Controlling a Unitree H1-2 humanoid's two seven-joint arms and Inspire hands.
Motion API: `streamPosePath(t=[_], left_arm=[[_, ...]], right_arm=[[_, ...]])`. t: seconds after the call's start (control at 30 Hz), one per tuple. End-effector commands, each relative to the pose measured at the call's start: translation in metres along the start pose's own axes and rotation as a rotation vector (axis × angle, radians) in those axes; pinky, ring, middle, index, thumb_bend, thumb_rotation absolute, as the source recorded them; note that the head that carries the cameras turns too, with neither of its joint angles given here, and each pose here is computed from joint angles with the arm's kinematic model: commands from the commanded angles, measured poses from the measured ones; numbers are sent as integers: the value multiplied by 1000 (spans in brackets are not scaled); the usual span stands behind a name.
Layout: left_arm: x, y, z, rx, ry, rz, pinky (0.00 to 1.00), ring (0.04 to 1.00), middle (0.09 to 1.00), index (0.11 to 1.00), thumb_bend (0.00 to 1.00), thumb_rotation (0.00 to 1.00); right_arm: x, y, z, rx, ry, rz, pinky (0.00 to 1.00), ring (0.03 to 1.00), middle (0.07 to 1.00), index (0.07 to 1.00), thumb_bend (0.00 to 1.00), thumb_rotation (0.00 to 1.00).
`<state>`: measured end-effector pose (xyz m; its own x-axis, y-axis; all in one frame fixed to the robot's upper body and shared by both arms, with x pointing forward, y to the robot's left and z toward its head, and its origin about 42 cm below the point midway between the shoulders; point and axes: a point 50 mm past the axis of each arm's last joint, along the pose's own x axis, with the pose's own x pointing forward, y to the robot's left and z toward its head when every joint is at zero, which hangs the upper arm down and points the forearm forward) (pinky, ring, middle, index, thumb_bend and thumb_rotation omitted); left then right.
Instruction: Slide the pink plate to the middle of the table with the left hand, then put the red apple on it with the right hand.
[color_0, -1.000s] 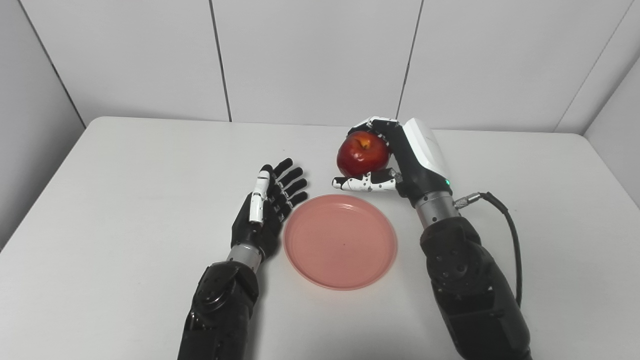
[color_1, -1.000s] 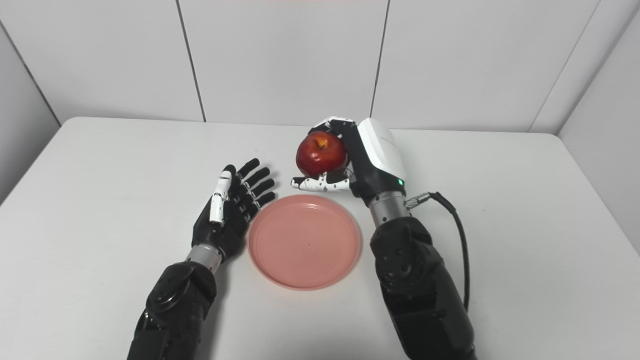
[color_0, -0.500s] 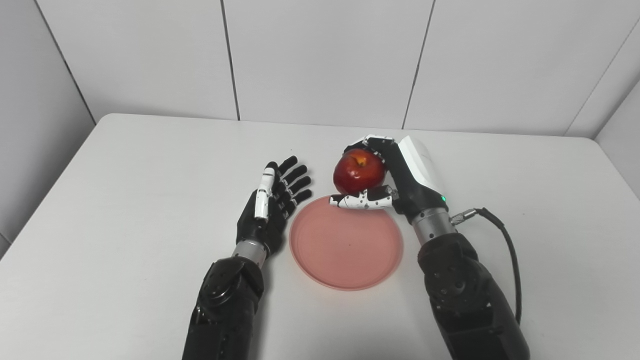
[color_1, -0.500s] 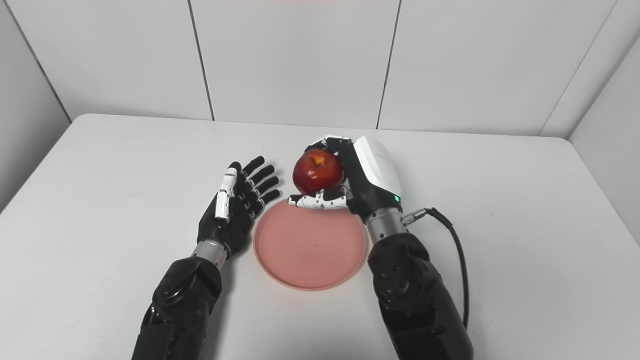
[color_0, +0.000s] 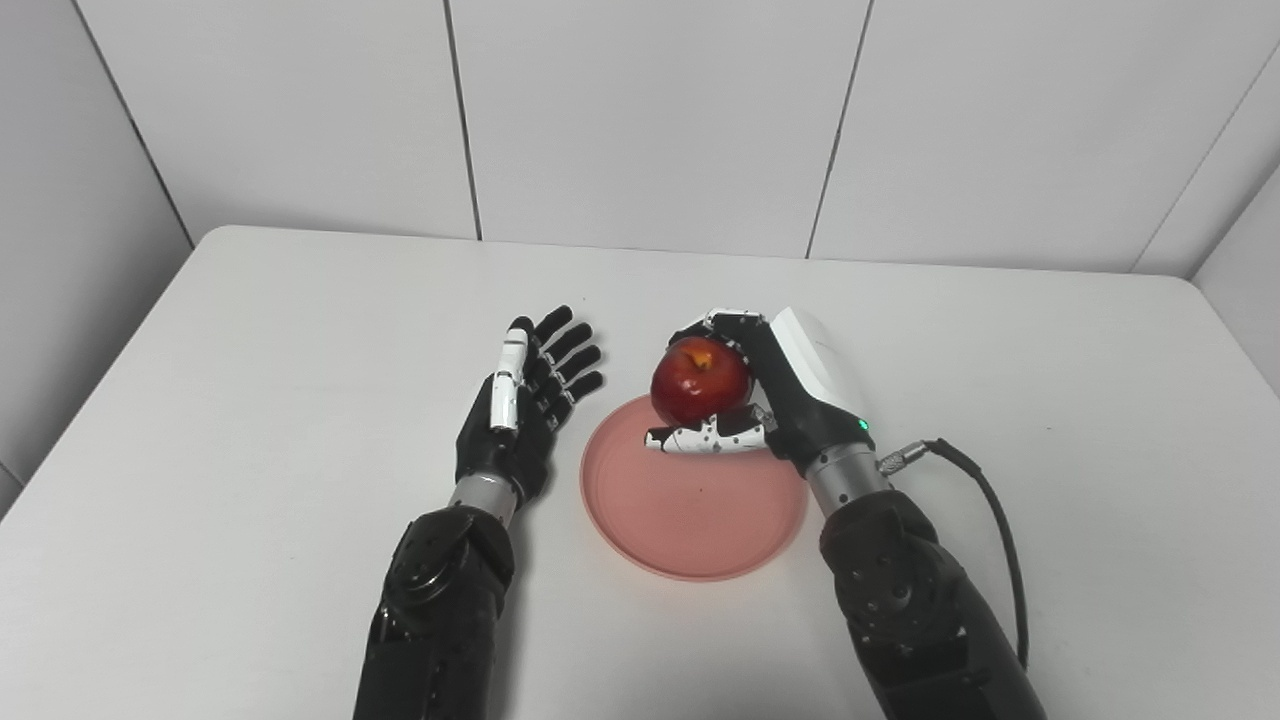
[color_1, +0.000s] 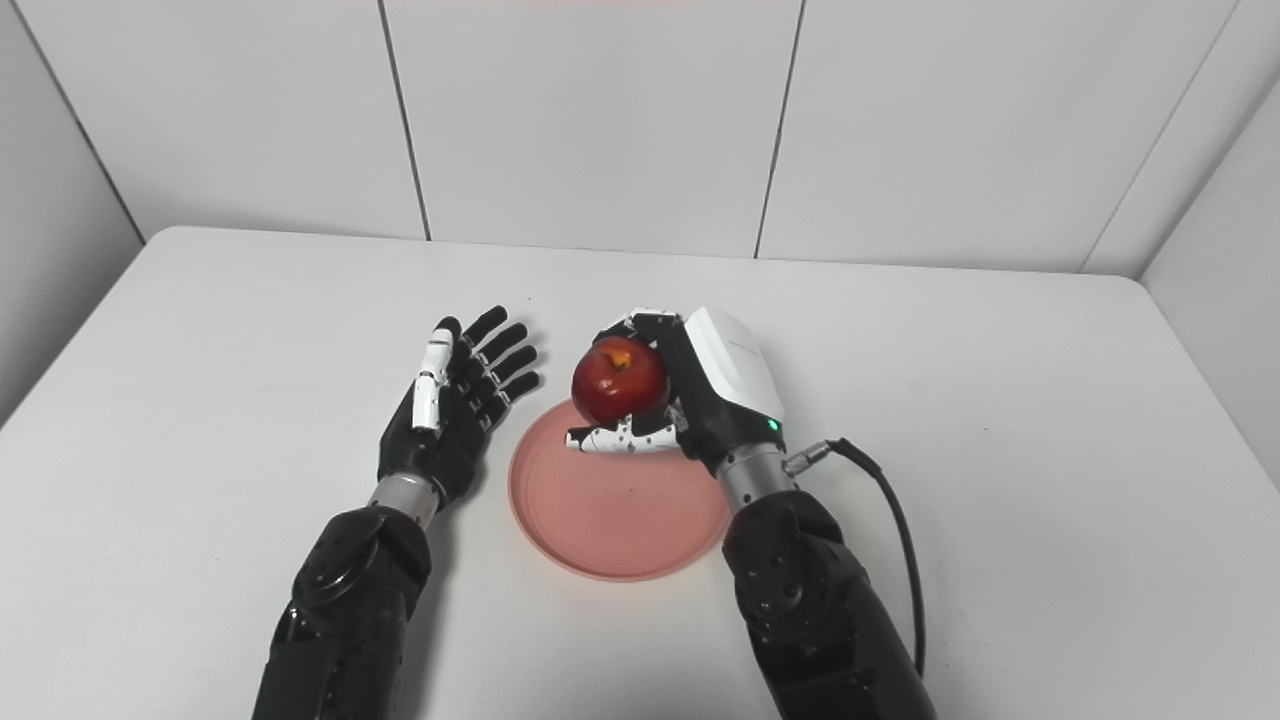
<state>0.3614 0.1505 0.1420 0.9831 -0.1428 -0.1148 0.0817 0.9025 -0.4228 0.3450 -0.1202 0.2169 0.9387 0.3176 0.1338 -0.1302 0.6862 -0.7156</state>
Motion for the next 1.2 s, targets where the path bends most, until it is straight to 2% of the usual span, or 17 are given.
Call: streamPosePath(t=[0.0,0.7,1.17], left_arm=[[5,-1,6,4,-4,-7,824,836,842,828,356,1000],[5,-4,7,0,-3,-7,823,837,843,830,346,1000],[4,-5,6,6,-1,-18,822,841,848,833,350,1000]], right_arm=[[8,-7,15,-2,-95,-41,312,390,472,486,515,127],[4,23,-7,18,-17,59,317,401,485,487,516,129],[3,33,-16,4,-12,76,297,387,473,487,516,129]])
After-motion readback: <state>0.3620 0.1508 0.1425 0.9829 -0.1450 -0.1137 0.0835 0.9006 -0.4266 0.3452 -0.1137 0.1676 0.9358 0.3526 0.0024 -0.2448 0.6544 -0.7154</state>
